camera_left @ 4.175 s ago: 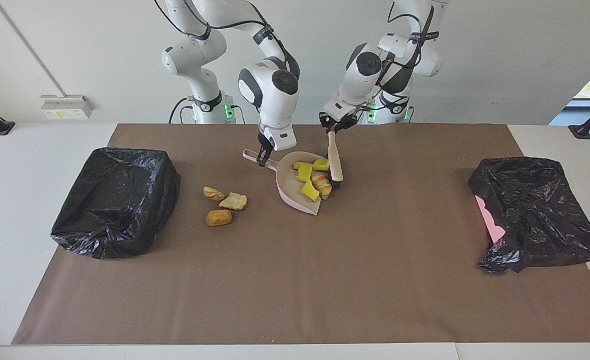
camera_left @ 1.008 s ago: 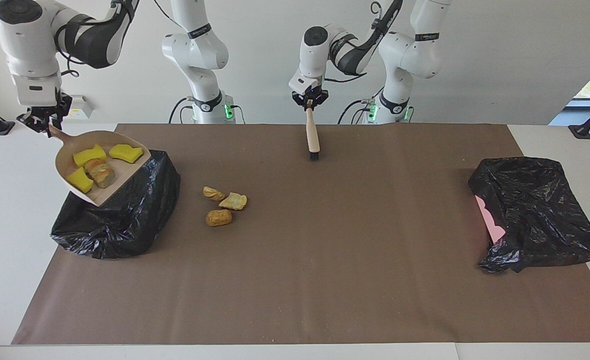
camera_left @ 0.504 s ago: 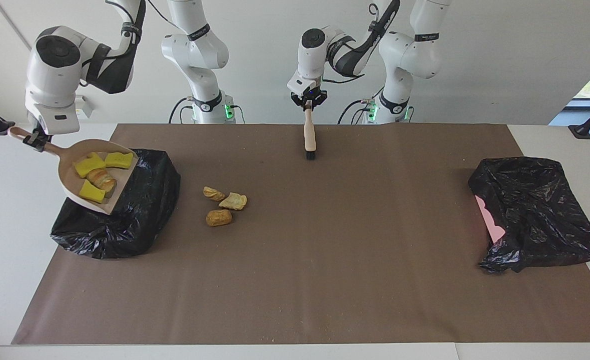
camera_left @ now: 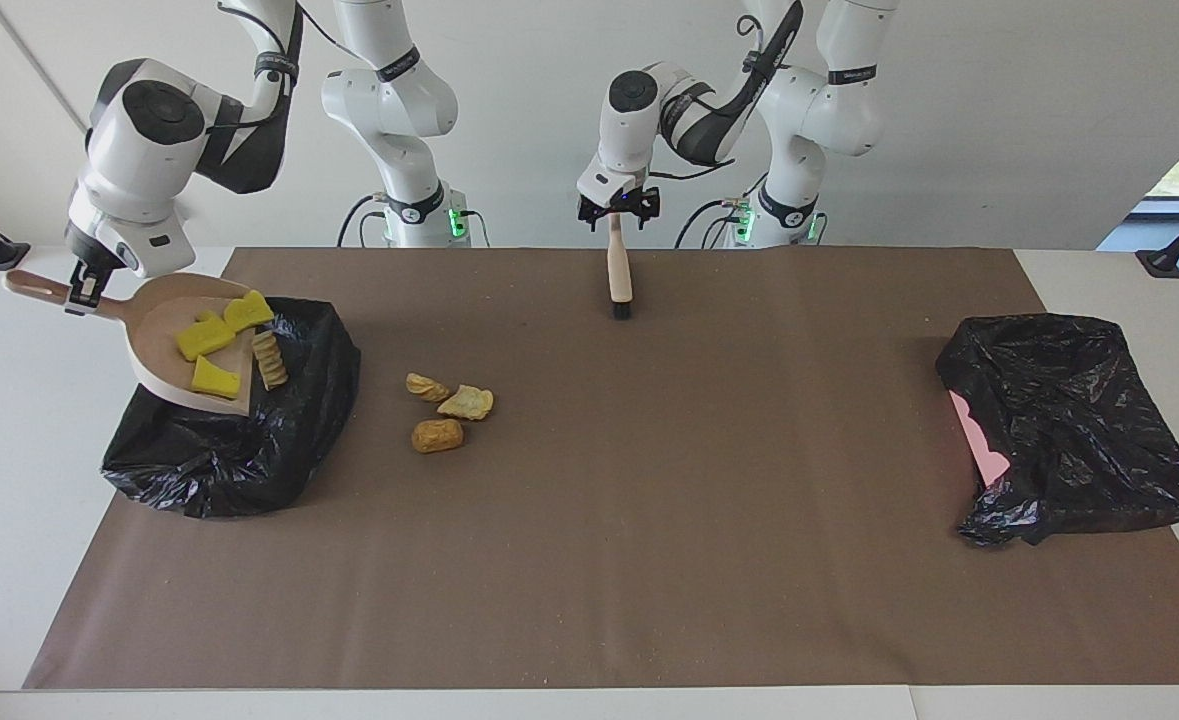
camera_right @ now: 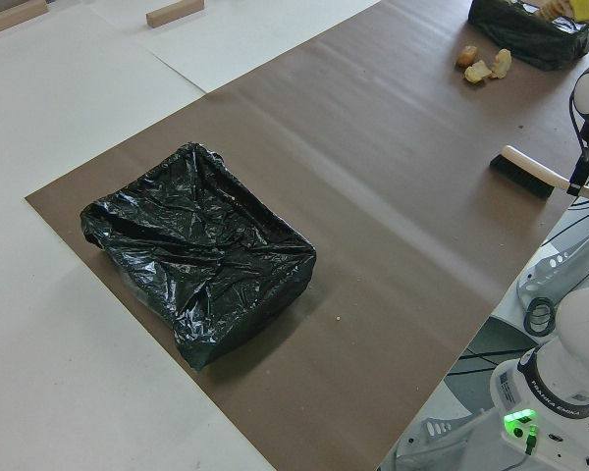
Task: Sweep and dump trash in bin
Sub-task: 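Tip the dustpan into the bag while the left gripper sets down the brush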
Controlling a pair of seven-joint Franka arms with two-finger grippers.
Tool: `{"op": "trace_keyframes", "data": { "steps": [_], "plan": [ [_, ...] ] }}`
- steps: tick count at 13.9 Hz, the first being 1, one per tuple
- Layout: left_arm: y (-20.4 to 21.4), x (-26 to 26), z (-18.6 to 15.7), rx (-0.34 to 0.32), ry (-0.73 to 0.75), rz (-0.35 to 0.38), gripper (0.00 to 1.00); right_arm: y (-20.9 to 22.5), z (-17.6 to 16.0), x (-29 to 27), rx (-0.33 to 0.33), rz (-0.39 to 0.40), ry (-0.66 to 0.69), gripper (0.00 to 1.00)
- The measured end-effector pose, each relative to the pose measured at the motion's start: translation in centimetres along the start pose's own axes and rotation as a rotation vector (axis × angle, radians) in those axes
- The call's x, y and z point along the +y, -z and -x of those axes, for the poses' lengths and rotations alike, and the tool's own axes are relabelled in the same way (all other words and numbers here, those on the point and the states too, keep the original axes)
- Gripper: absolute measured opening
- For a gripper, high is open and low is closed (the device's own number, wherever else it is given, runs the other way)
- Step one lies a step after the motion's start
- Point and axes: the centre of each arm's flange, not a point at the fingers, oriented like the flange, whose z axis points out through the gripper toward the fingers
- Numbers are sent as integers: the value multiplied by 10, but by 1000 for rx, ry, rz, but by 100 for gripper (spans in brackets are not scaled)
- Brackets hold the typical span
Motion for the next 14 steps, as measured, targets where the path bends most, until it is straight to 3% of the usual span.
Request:
{"op": "trace_keyframes", "data": {
  "steps": [2, 7, 10, 14],
  "plan": [
    [35, -10, -35, 24, -21, 6, 100, 2, 1, 2, -51, 6, 39, 32],
    [125, -51, -118, 191, -90, 37, 100, 7, 1, 6, -136, 10, 100, 32],
    [182, -85, -157, 211, -90, 60, 100, 16, -7, 13, -214, 21, 174, 32],
    [224, -115, -196, 240, -92, 45, 100, 24, -16, 15, -244, 32, 211, 32]
  ]
}}
